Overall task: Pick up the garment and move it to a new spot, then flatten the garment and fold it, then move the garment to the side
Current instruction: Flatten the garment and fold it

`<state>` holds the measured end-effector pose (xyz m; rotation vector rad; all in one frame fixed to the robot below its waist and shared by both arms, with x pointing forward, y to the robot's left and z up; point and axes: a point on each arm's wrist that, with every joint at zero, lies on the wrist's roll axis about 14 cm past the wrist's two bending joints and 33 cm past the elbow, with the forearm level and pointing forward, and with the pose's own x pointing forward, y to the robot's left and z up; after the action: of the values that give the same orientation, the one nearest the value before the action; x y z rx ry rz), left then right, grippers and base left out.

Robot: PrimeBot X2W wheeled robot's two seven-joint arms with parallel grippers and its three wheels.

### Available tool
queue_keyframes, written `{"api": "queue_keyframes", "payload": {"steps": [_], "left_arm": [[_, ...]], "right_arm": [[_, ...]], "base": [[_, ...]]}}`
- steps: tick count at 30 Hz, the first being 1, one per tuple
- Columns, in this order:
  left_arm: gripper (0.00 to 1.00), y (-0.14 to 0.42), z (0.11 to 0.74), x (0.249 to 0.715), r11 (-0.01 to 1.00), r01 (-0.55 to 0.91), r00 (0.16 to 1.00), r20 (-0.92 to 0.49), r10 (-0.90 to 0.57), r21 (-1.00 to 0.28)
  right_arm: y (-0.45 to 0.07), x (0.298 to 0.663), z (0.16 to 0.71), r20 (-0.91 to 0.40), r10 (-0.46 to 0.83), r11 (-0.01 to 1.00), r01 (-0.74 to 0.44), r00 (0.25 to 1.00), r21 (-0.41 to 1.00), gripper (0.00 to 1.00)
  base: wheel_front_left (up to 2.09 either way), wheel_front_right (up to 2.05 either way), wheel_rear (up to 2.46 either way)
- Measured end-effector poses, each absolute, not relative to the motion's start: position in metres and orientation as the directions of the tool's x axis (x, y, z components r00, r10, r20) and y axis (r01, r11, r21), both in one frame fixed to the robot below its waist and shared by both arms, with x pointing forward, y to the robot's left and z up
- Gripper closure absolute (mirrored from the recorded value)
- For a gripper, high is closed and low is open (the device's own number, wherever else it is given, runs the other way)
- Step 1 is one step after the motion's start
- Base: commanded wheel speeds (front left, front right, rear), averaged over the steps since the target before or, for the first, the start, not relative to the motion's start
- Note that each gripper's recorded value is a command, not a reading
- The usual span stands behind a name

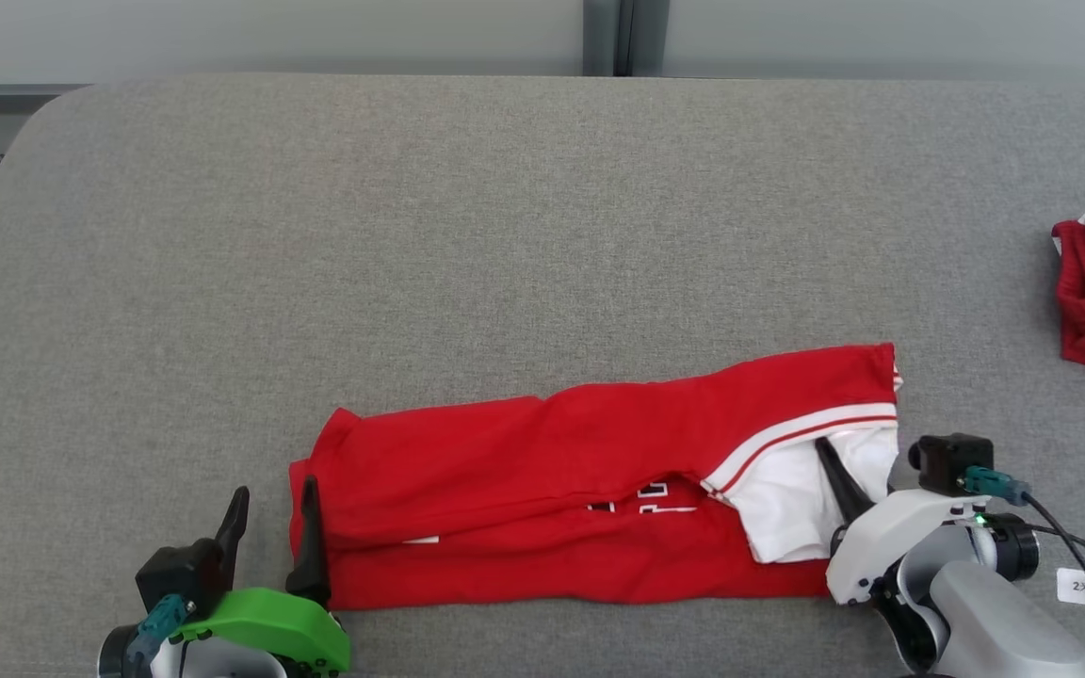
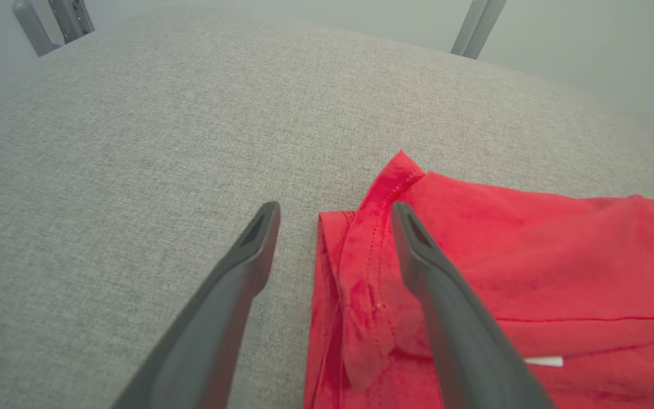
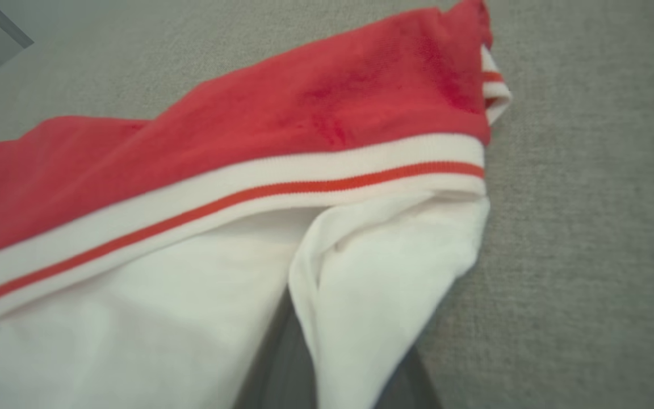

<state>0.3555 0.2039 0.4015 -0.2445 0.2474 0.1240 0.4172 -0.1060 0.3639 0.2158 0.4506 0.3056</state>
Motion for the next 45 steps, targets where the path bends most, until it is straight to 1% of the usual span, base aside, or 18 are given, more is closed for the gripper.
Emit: {"api": "queue_keyframes", "payload": {"steps": [3, 8, 11, 14, 16, 18, 23, 30, 36, 37, 38, 40, 41, 42, 43, 44, 45], "left_arm": [[0.00, 0.204, 0.403, 0.356, 0.963, -0.151, 0.964, -0.251, 0.093, -0.224], [0.00, 0.202, 0.405, 0.357, 0.963, -0.143, 0.966, -0.245, 0.086, -0.227], [0.00, 0.200, 0.406, 0.357, 0.964, -0.137, 0.967, -0.244, 0.080, -0.229], [0.00, 0.197, 0.406, 0.356, 0.964, -0.129, 0.968, -0.242, 0.072, -0.232], [0.00, 0.195, 0.406, 0.356, 0.964, -0.124, 0.968, -0.242, 0.065, -0.235], [0.00, 0.192, 0.406, 0.355, 0.965, -0.117, 0.968, -0.243, 0.058, -0.236], [0.00, 0.185, 0.407, 0.355, 0.966, -0.095, 0.970, -0.240, 0.035, -0.242], [0.00, 0.174, 0.405, 0.348, 0.964, -0.065, 0.969, -0.248, -0.001, -0.258], [0.00, 0.176, 0.406, 0.336, 0.956, -0.087, 0.968, -0.251, 0.014, -0.281], [0.00, 0.176, 0.406, 0.336, 0.956, -0.087, 0.968, -0.251, 0.014, -0.281], [0.00, 0.179, 0.407, 0.332, 0.953, -0.101, 0.968, -0.248, 0.028, -0.285], [0.00, 0.180, 0.408, 0.330, 0.953, -0.106, 0.968, -0.247, 0.034, -0.285], [0.00, 0.185, 0.409, 0.325, 0.950, -0.126, 0.967, -0.249, 0.053, -0.286], [0.00, 0.188, 0.408, 0.321, 0.948, -0.141, 0.966, -0.251, 0.068, -0.286], [0.00, 0.191, 0.408, 0.318, 0.945, -0.154, 0.964, -0.253, 0.080, -0.287], [0.00, 0.195, 0.408, 0.315, 0.944, -0.169, 0.962, -0.256, 0.095, -0.285], [0.00, 0.199, 0.407, 0.312, 0.939, -0.190, 0.959, -0.259, 0.115, -0.286]], "right_arm": [[-0.127, 0.425, 0.369, -0.384, 0.286, 0.947, -0.197, 0.878, 0.256, 1.00], [-0.178, 0.432, 0.378, -0.368, 0.163, 0.976, -0.093, 0.915, 0.199, 1.00], [-0.191, 0.431, 0.385, -0.345, 0.127, 0.981, -0.065, 0.930, 0.185, 1.00], [-0.188, 0.434, 0.399, -0.297, 0.140, 0.982, -0.094, 0.945, 0.164, 1.00], [-0.172, 0.434, 0.411, -0.255, 0.187, 0.976, -0.148, 0.949, 0.163, 1.00], [-0.144, 0.432, 0.423, -0.209, 0.261, 0.959, -0.227, 0.942, 0.172, 1.00], [-0.076, 0.415, 0.447, -0.127, 0.458, 0.882, -0.431, 0.880, 0.191, 1.00], [0.008, 0.394, 0.464, -0.096, 0.674, 0.733, -0.647, 0.732, 0.210, 1.00], [0.062, 0.389, 0.461, -0.117, 0.778, 0.627, -0.754, 0.617, 0.195, 1.00], [0.062, 0.389, 0.461, -0.117, 0.778, 0.627, -0.754, 0.617, 0.195, 1.00], [0.075, 0.389, 0.456, -0.136, 0.798, 0.602, -0.776, 0.587, 0.189, 1.00], [0.082, 0.389, 0.454, -0.145, 0.807, 0.590, -0.786, 0.572, 0.186, 1.00], [0.098, 0.388, 0.451, -0.156, 0.829, 0.559, -0.808, 0.538, 0.184, 1.00], [0.106, 0.387, 0.451, -0.156, 0.839, 0.544, -0.819, 0.522, 0.184, 1.00], [0.115, 0.387, 0.450, -0.158, 0.847, 0.530, -0.827, 0.507, 0.187, 0.80], [0.122, 0.386, 0.450, -0.160, 0.856, 0.515, -0.836, 0.491, 0.188, 0.45], [0.130, 0.385, 0.450, -0.160, 0.865, 0.500, -0.845, 0.476, 0.189, 0.00]], "base": [[0.00, 0.00, 0.00], [0.00, 0.00, 0.00], [0.00, 0.00, 0.00], [0.00, 0.00, 0.00], [0.00, 0.00, 0.00], [0.00, 0.00, 0.00], [0.00, 0.00, 0.00], [0.00, 0.00, 0.00], [0.00, 0.00, 0.00], [0.00, 0.00, 0.00], [0.00, 0.00, 0.00], [0.00, 0.00, 0.00], [0.00, 0.00, 0.00], [0.00, 0.00, 0.00], [0.00, 0.00, 0.00], [0.00, 0.00, 0.00], [0.00, 0.00, 0.00]]}}
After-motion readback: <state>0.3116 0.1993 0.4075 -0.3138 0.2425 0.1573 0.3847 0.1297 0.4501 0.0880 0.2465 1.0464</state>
